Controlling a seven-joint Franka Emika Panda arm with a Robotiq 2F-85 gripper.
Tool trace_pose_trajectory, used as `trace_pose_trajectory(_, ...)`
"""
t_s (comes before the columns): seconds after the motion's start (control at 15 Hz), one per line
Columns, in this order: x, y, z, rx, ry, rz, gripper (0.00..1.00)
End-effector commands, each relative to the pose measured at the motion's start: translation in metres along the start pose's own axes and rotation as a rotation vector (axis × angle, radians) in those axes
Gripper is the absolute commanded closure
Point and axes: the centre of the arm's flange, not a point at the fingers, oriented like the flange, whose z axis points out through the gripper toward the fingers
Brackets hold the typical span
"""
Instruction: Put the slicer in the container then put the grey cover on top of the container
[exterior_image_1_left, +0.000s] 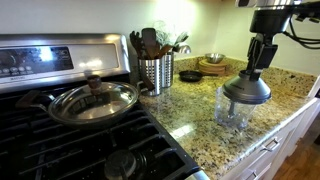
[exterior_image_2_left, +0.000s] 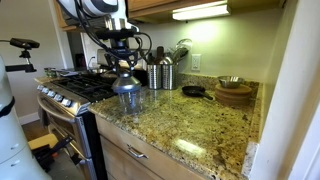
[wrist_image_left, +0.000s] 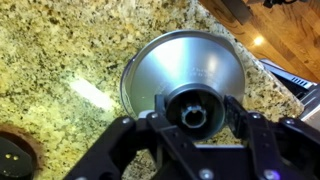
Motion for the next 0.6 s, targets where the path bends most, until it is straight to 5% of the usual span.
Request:
trace_pose_trajectory(0.0,-0.0091,-0.0094,-0.0027,-0.019,0.053,-0.010,0.65)
trace_pose_trajectory(0.53,-0.0068,0.0004,-0.0027,-0.034,0.064,0.057,0.65)
